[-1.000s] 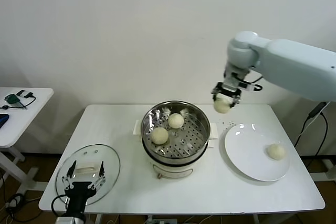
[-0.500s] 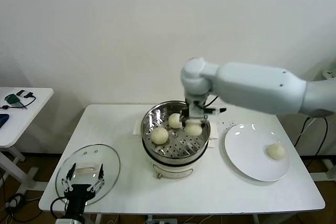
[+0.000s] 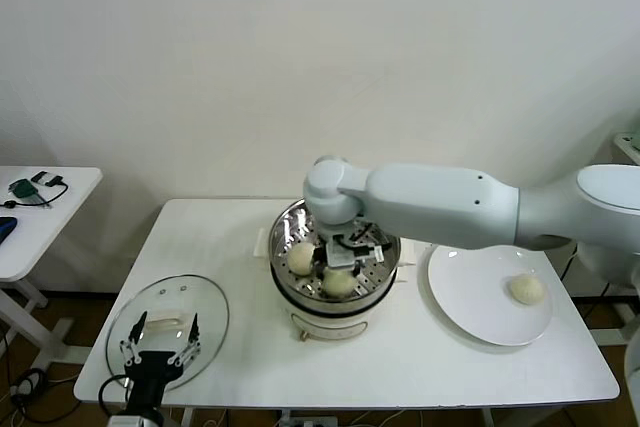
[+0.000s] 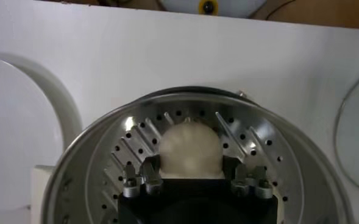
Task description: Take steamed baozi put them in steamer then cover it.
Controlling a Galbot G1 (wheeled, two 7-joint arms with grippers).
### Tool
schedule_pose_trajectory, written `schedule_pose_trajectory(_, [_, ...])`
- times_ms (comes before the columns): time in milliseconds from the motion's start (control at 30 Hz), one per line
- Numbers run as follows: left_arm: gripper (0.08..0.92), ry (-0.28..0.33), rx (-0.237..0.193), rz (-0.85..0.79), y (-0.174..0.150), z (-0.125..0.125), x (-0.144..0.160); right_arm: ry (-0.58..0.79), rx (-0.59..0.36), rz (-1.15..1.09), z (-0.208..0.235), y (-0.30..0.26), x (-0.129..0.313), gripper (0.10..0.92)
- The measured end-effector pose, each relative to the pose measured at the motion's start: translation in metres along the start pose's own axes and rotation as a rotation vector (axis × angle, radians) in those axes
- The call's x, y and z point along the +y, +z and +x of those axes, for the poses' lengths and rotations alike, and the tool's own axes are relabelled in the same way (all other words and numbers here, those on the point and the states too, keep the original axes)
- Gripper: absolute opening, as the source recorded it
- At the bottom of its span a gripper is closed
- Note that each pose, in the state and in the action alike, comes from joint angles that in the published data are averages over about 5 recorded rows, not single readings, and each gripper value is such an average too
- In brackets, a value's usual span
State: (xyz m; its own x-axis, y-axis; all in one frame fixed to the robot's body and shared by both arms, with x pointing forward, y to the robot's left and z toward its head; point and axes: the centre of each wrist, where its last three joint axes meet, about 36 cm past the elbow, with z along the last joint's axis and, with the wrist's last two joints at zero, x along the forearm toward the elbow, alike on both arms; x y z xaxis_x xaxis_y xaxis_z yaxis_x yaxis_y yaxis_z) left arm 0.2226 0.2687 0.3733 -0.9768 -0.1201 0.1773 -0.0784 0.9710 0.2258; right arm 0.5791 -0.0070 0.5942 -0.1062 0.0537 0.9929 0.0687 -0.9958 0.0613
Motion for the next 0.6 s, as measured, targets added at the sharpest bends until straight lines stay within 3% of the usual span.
schedule_pose_trajectory(167, [0.823,-0.001,0.002,-0.001,0.001,0.001,0.0,0.001,-0.003,0.007,-0.002,-0.003,-0.003,0.704])
schedule_pose_trajectory(333, [0.823,0.002,0.002,0.0,0.001,0.001,-0.001,0.006,0.003,0.001,0.002,-0.003,0.001,0.807])
schedule_pose_trajectory(600, [0.823,0.003,-0.001,-0.001,0.0,0.002,-0.001,0.03,0.043,-0.077,0.028,0.015,0.029,0.823])
